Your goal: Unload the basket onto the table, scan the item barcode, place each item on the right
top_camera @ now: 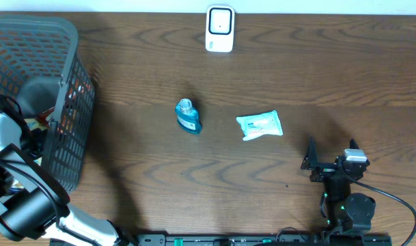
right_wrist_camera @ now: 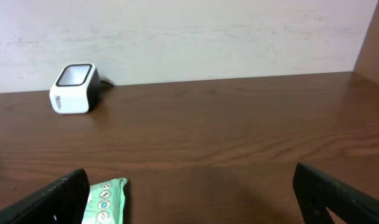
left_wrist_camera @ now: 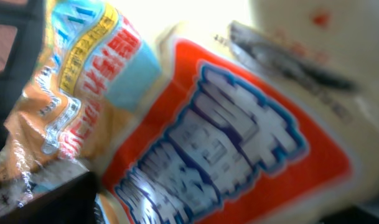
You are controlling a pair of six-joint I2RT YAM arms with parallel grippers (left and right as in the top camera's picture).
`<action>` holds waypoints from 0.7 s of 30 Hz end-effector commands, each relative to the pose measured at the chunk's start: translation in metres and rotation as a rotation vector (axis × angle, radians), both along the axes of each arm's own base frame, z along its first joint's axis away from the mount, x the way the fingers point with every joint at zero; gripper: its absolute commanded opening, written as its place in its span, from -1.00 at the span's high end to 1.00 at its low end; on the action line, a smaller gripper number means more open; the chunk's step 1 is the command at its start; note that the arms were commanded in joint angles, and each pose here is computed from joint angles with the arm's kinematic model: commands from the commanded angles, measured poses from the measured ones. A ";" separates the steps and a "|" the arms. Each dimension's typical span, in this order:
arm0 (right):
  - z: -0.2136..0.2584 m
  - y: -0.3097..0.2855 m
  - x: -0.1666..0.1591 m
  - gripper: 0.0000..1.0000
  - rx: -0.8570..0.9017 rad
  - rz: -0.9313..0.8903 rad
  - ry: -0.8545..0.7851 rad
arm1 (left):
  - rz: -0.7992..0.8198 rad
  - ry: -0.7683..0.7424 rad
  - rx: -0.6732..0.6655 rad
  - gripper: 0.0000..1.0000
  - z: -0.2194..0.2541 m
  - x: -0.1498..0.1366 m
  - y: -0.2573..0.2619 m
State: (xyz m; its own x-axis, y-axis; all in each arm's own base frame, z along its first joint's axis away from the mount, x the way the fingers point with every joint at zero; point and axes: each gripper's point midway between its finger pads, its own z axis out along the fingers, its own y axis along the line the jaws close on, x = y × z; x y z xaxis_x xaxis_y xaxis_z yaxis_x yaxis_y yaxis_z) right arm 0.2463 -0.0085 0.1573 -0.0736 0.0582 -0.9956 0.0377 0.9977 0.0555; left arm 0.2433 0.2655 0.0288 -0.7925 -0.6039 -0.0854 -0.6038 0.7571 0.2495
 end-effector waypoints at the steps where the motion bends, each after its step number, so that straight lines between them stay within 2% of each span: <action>1: -0.002 -0.001 0.000 -0.99 -0.013 -0.005 0.005 | 0.036 0.115 -0.156 -0.03 -0.061 -0.022 -0.031; 2: -0.002 -0.001 0.000 -0.99 -0.013 -0.006 0.004 | 0.031 0.104 -0.157 0.27 -0.059 -0.019 -0.031; 3: -0.002 -0.001 0.000 -0.99 -0.013 -0.005 0.004 | 0.025 0.093 -0.148 0.70 -0.055 -0.015 -0.030; 4: -0.002 -0.001 0.000 -0.98 -0.013 -0.006 0.004 | 0.020 0.081 -0.137 0.85 -0.050 -0.011 -0.029; 8: -0.002 -0.001 0.000 -0.98 -0.013 -0.005 0.004 | 0.004 -0.007 -0.064 0.85 -0.014 0.012 -0.016; 12: -0.002 -0.001 0.000 -0.98 -0.013 -0.006 0.004 | 0.044 -0.171 0.057 0.86 0.049 0.035 0.001; 17: -0.002 -0.001 0.000 -0.98 -0.013 -0.006 0.005 | 0.176 -0.493 0.241 0.86 0.171 0.051 0.014; 19: -0.002 -0.001 0.000 -0.98 -0.013 -0.006 0.004 | 0.220 -0.612 0.274 0.86 0.210 0.050 0.009; 21: -0.002 -0.001 0.000 -0.98 -0.013 -0.006 0.004 | 0.225 -0.805 0.275 0.86 0.262 0.050 -0.009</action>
State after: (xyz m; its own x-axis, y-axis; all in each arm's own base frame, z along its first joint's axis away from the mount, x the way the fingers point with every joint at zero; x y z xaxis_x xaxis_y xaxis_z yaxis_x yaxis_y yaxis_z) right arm 0.2463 -0.0085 0.1573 -0.0736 0.0582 -0.9956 0.0377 0.9977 0.0555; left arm 0.2931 0.2765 0.2085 -0.5152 -0.6173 -0.5946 -0.7918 0.6084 0.0543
